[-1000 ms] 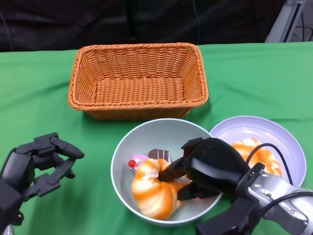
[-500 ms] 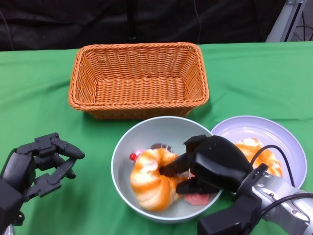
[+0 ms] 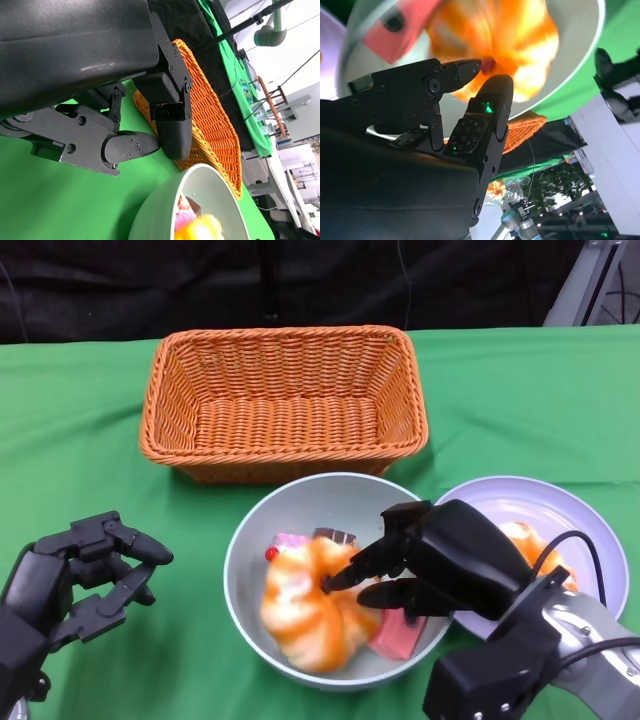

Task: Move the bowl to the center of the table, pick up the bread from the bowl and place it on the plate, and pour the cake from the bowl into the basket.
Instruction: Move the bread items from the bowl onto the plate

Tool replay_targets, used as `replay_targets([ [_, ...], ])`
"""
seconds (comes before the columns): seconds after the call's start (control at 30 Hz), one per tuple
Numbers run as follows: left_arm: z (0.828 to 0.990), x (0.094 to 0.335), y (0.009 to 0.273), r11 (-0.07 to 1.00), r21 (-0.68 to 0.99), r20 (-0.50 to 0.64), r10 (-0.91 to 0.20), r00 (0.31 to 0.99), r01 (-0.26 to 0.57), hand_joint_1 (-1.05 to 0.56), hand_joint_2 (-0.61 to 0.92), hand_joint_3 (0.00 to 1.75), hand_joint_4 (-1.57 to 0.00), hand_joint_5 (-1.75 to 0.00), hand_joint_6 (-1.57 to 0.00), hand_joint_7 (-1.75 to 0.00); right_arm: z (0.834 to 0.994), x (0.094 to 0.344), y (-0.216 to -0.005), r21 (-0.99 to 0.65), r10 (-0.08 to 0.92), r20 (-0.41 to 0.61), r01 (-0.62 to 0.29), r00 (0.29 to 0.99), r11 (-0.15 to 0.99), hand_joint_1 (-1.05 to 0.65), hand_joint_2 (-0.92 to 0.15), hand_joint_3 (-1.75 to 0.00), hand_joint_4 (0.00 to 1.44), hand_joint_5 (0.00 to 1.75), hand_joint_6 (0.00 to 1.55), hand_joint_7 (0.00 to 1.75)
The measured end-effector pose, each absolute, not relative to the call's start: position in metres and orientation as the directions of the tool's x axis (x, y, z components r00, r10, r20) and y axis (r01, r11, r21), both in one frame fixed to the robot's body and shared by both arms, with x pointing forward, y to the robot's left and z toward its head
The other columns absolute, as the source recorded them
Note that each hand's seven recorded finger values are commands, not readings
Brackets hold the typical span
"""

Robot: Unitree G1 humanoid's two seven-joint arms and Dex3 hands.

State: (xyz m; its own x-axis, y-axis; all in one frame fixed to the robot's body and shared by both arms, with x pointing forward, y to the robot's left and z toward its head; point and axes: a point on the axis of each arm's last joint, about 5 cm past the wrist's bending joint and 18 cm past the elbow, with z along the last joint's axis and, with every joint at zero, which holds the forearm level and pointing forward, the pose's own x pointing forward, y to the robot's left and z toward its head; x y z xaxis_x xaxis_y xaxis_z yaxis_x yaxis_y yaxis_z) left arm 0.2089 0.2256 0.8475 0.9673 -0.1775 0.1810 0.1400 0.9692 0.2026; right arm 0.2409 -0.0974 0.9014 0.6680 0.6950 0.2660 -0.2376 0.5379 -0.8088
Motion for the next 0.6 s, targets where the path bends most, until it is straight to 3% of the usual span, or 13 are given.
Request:
replay_targets([
  [0.23, 0.847, 0.209, 0.226, 0.969, 0.203, 0.180, -0.178, 0.967, 0.140, -0.14, 0.90, 0.48, -0.77, -1.41, -0.79, -1.08, 0.917, 0.232, -0.108, -0.778, 0.685, 0.321, -0.230, 0.654, 0.584, -0.05, -0.92, -0.01, 0.77, 1.36, 1.21, 0.09],
  [0.4, 0.846, 0.209, 0.226, 0.969, 0.204, 0.173, -0.176, 0.969, 0.140, -0.14, 0.90, 0.48, -0.78, -1.41, -0.80, -1.08, 0.929, 0.227, -0.121, -0.759, 0.638, 0.347, -0.195, 0.687, 0.622, -0.02, -0.92, -0.02, 0.76, 1.35, 1.20, 0.10],
  [0.6, 0.846, 0.210, 0.226, 0.969, 0.202, 0.167, -0.176, 0.970, 0.141, -0.14, 0.89, 0.47, -0.79, -1.41, -0.81, -1.07, 0.930, 0.224, -0.125, -0.768, 0.634, 0.313, -0.205, 0.708, 0.607, -0.04, -0.87, 0.00, 0.77, 1.17, 1.15, 0.08],
])
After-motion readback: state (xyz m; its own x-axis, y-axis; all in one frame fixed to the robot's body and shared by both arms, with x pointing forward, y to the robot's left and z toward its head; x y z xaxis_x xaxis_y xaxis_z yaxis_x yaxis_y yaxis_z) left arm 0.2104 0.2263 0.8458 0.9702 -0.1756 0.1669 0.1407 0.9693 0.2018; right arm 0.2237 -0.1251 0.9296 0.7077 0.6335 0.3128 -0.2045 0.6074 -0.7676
